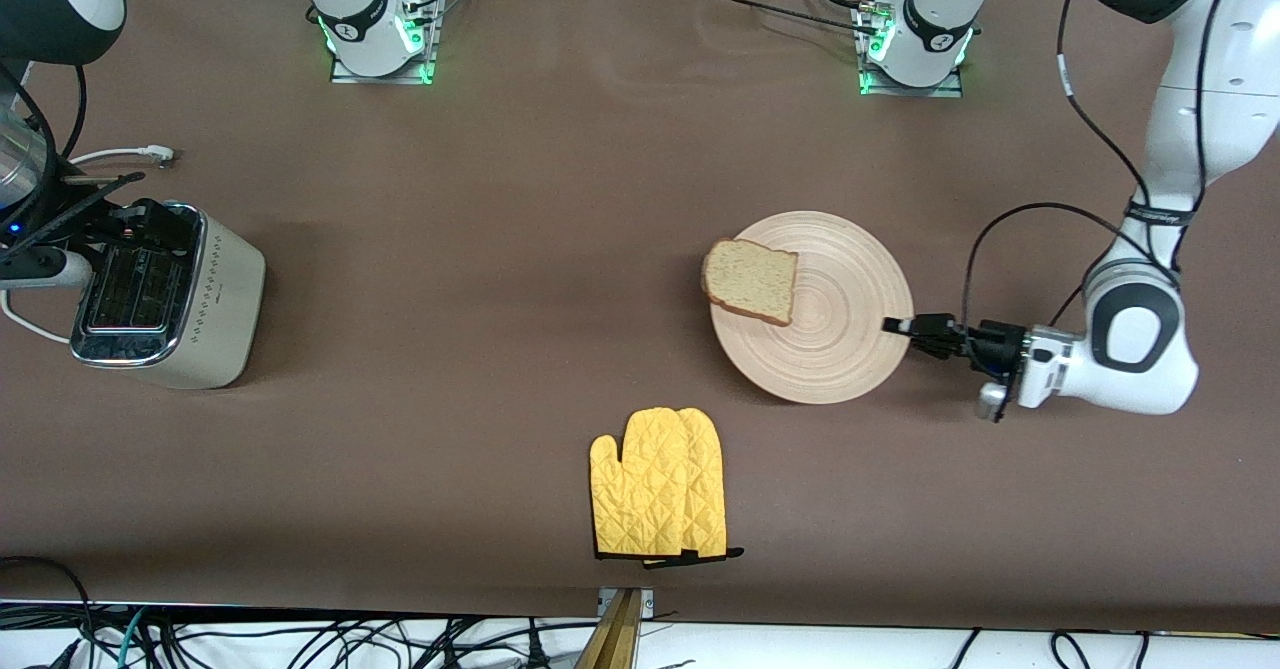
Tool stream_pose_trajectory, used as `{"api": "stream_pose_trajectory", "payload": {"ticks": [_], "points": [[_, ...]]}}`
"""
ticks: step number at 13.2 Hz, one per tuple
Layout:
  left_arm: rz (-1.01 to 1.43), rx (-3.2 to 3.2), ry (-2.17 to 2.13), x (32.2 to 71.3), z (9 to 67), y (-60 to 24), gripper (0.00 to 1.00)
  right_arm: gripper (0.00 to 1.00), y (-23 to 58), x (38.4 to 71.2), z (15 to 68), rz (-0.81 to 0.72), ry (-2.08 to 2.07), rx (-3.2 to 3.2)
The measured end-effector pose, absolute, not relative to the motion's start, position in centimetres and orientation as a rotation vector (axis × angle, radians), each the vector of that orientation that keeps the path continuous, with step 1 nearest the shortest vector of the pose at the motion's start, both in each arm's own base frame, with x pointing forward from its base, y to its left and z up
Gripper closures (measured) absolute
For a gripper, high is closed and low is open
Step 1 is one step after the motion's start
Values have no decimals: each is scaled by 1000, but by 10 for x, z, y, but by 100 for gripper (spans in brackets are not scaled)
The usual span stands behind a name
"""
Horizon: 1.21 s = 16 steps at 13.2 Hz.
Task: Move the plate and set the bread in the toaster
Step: 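Slide the plate with the left gripper toward the table's middle, then release the plate with the left gripper while the right gripper reaches out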
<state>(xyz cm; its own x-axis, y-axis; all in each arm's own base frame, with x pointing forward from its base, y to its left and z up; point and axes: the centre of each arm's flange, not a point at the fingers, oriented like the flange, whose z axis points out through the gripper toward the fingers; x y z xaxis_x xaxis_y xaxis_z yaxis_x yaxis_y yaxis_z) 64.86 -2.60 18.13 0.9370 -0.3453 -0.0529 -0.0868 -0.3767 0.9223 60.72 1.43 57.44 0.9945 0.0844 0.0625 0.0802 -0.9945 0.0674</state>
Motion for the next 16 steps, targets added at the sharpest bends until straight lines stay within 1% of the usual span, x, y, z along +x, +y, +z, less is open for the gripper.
{"api": "stream_pose_trajectory", "payload": {"ticks": [4,8,12,16], "points": [[-257,1955,-282,644,162,-114,91,0,15,608,571,92,128,3072],[-274,1968,-207,616,128,-187,91,0,16,612,563,71,127,3072],[-277,2016,-204,598,109,-207,91,0,23,613,558,59,145,3072],[-262,2006,-224,594,104,-201,91,0,37,616,549,36,175,3071]]}}
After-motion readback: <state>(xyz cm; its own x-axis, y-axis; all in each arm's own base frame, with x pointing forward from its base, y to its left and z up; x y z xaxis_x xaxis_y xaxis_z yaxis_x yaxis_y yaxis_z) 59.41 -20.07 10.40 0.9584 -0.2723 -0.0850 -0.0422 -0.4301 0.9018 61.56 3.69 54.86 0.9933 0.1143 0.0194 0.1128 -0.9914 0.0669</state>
